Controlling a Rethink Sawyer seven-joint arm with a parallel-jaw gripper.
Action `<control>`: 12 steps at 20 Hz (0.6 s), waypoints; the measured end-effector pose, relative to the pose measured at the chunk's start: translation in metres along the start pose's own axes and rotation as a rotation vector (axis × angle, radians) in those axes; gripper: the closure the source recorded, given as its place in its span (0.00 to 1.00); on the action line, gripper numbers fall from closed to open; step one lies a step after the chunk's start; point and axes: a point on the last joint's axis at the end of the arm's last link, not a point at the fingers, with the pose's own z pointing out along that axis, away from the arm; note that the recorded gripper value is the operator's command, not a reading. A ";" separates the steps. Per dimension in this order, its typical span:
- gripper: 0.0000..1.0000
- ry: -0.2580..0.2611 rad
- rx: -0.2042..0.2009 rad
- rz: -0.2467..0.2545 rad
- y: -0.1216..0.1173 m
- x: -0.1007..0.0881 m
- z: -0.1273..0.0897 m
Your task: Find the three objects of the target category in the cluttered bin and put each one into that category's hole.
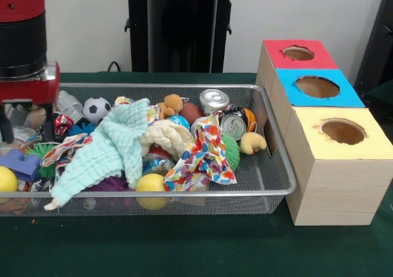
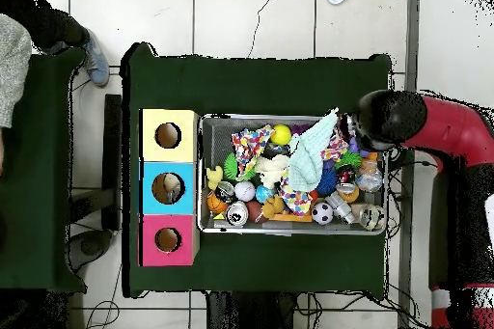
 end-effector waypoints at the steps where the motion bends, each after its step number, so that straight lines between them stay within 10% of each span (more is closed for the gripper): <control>1: 0.00 0.002 0.005 0.004 -0.006 0.004 0.000; 12: 0.00 0.072 0.014 0.072 -0.061 0.049 -0.008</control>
